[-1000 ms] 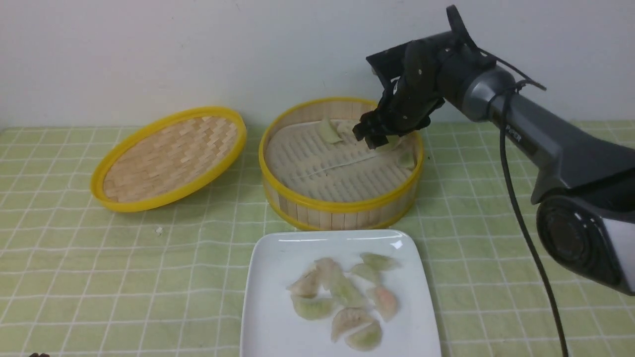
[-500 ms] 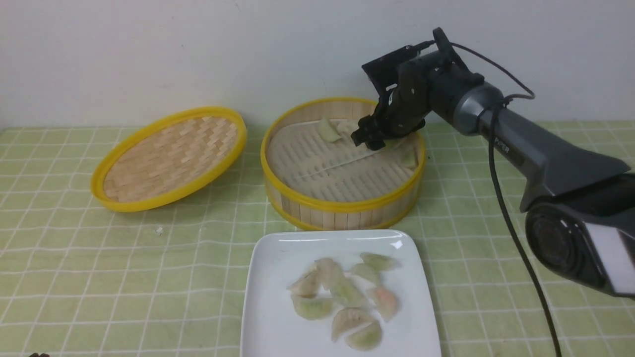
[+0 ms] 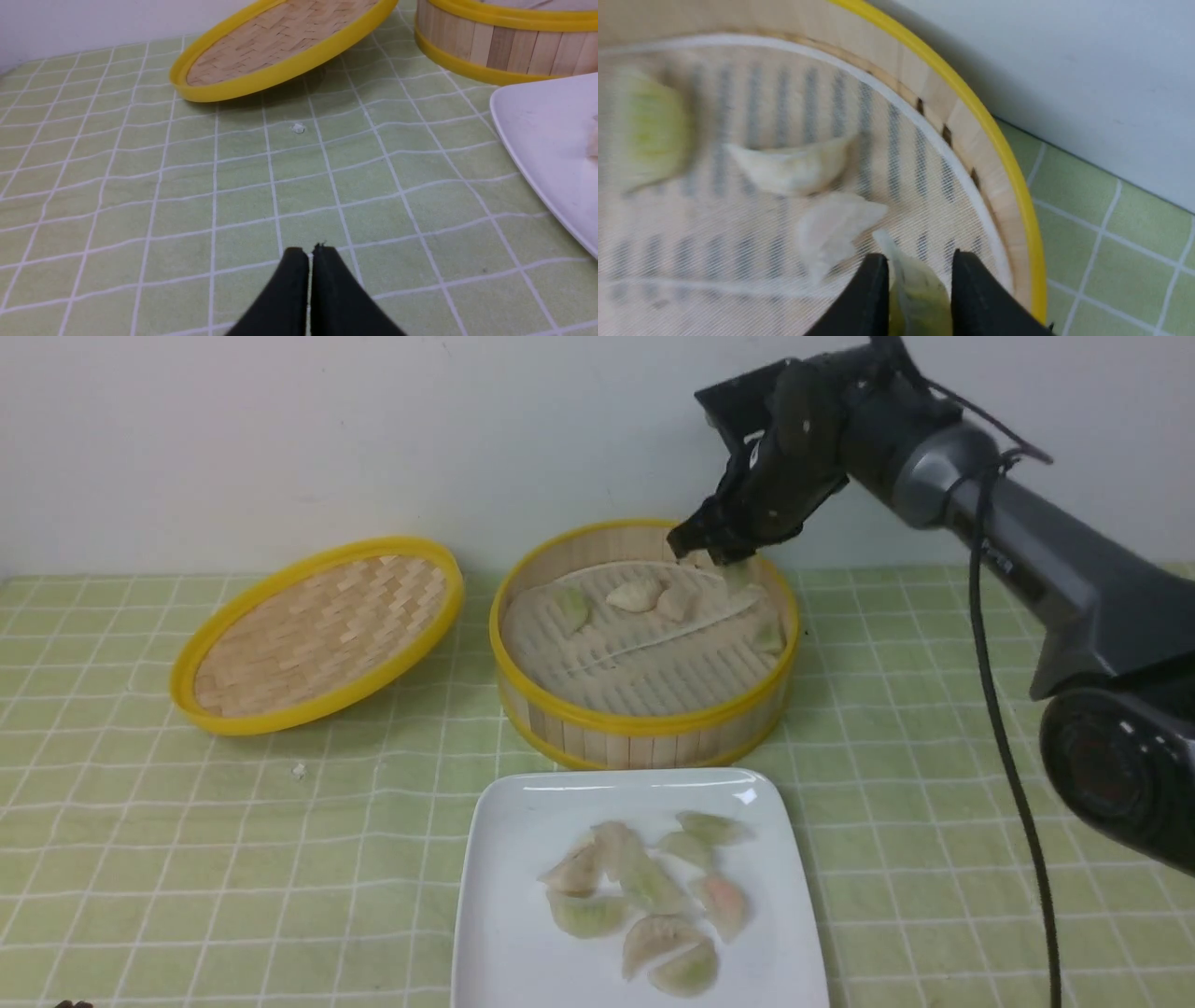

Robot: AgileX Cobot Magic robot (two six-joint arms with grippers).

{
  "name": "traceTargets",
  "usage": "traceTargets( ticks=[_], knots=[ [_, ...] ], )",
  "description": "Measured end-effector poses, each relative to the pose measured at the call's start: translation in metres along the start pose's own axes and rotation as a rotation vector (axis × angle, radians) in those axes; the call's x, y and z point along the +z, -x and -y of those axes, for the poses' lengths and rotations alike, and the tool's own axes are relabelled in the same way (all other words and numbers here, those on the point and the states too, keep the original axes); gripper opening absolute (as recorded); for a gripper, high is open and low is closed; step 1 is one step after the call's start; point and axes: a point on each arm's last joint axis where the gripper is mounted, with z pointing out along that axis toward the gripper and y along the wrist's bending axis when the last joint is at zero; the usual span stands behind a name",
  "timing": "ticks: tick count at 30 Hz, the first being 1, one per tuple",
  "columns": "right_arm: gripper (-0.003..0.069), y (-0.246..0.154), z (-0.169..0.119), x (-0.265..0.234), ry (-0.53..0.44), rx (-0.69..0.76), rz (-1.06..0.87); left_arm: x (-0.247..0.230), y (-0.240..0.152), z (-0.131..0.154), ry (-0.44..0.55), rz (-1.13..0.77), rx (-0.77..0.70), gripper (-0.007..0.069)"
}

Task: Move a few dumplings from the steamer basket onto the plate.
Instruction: Use the right arm to grab a dumpling from inside the steamer, then use the right arm to put the dumpling into the plate

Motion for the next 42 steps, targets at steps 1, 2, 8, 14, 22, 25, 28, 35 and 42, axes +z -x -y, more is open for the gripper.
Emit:
traceTargets(
  ticks=[1,2,8,14,22,25,28,35,42],
  knots=[
    [0.0155,0.001,-0.001,-0.005,0.01,-0.003,-0.004,0.0,0.0,0.0,0.0,0.0,0.0,-0.0006],
    [0.0155,0.002,-0.002,-0.013,0.032,0.001,-0.017,0.0,0.0,0.0,0.0,0.0,0.0,-0.0006],
    [0.0155,0.006,-0.013,-0.047,0.161,-0.002,-0.044,0.0,0.0,0.0,0.0,0.0,0.0,-0.0006],
    [0.0155,0.004,-0.022,-0.085,0.257,0.036,-0.037,0.0,0.0,0.0,0.0,0.0,0.0,-0.0006],
    [0.0155,-0.058,-0.066,-0.111,0.379,-0.031,-0.243,0.0,0.0,0.0,0.0,0.0,0.0,-0.0006],
    [0.0155,-0.088,-0.086,-0.095,0.421,-0.048,-0.359,0.0,0.0,0.0,0.0,0.0,0.0,-0.0006],
    [0.0155,-0.116,-0.108,-0.082,0.459,-0.097,-0.458,0.0,0.0,0.0,0.0,0.0,0.0,-0.0006],
    [0.0155,-0.137,-0.156,-0.08,0.506,-0.19,-0.487,0.0,0.0,0.0,0.0,0.0,0.0,-0.0006],
    [0.0256,-0.141,-0.179,-0.078,0.527,-0.25,-0.456,0.0,0.0,0.0,0.0,0.0,0.0,-0.0006]
  ],
)
